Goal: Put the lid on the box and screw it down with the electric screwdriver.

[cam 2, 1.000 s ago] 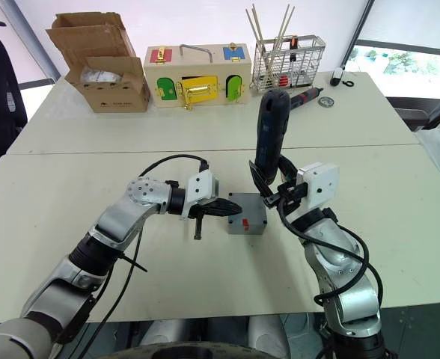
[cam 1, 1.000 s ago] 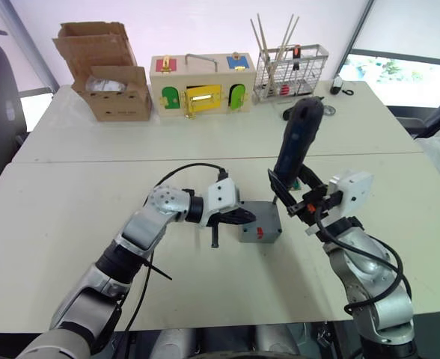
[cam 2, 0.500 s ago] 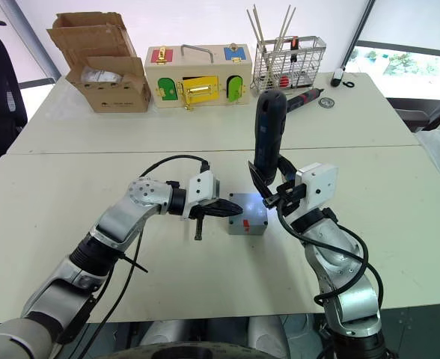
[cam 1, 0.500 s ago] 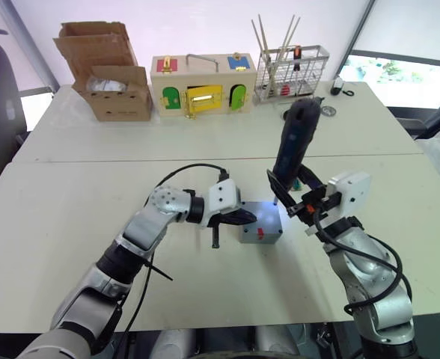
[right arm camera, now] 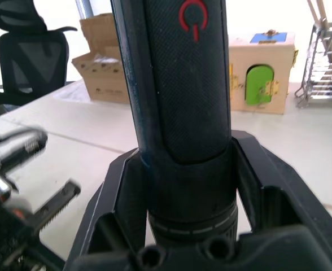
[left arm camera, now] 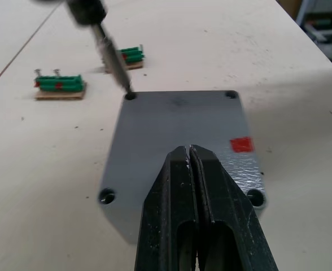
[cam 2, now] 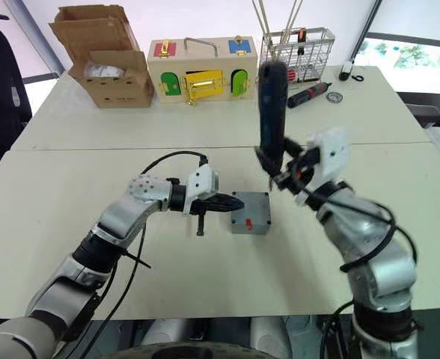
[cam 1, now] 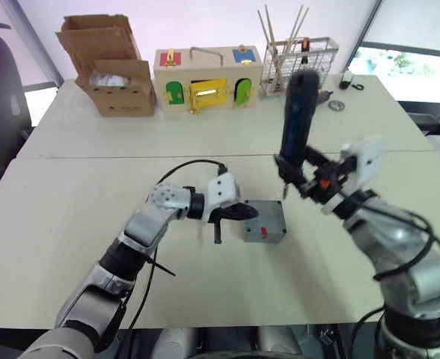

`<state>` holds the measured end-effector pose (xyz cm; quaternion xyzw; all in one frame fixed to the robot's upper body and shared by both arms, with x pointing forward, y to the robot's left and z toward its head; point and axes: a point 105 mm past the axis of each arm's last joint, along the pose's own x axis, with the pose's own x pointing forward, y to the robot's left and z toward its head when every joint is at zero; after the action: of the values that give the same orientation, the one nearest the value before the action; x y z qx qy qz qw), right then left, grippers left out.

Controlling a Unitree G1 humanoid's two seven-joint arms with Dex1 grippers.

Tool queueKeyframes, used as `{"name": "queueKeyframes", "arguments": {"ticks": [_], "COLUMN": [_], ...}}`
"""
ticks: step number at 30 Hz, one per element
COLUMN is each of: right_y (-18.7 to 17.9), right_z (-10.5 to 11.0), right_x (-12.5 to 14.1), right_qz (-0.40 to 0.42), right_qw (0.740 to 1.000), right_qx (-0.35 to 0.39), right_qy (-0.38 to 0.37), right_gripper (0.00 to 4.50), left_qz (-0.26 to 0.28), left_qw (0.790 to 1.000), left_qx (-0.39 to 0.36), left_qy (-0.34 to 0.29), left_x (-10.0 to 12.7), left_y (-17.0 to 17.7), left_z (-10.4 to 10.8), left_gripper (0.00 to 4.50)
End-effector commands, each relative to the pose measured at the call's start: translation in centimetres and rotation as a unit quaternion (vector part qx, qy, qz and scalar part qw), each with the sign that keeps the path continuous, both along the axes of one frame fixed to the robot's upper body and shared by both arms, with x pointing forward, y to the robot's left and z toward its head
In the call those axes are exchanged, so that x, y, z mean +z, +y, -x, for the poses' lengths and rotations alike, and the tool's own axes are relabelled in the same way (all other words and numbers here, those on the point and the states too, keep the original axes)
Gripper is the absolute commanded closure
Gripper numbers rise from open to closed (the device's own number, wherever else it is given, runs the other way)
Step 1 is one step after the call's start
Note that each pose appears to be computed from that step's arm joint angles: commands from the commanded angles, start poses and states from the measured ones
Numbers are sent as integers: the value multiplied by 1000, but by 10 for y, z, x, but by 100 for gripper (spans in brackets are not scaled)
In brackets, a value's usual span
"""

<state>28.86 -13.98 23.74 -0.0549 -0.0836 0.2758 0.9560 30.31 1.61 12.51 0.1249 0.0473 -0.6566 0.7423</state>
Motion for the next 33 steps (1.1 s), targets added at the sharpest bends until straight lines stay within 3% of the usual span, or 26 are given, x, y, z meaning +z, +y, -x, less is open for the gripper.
{"name": "queueKeyframes", "arguments": {"ticks": [1, 5, 10, 13, 17, 21, 24, 29, 33], "right_y": [7, -2, -15, -34, -96, -134, -160, -195, -203], "right_z": [18, 11, 0, -6, 2, 25, 36, 45, 45], "right_x": [42, 71, 73, 67, 71, 52, 8, -41, -63], "right_qz": [-31, -95, -141, -96, -36, -10, -11, -20, -24], "right_qw": [997, 993, 989, 994, 985, 954, 906, 852, 824], "right_qx": [57, 65, 40, 1, -70, -88, -124, -183, -195], "right_qy": [-37, -40, -5, 44, 154, 287, 404, 491, 532], "right_gripper": [268, 268, 268, 268, 268, 268, 268, 268, 268], "left_qz": [59, 81, 97, 99, 69, 60, 41, 36, 33], "left_qw": [998, 997, 995, 995, 995, 991, 987, 986, 988], "left_qx": [12, 9, 14, 3, -27, -76, -128, -146, -135], "left_qy": [10, 18, 7, -12, -71, -95, -89, -78, -65], "left_x": [30, 50, 65, 75, 89, 94, 79, 65, 56], "left_y": [9, 21, 23, 19, 13, 0, -10, -18, -20], "left_z": [-6, -6, -11, -12, -9, 9, 32, 50, 56], "left_gripper": [450, 450, 450, 450, 450, 450, 450, 450, 450]}}
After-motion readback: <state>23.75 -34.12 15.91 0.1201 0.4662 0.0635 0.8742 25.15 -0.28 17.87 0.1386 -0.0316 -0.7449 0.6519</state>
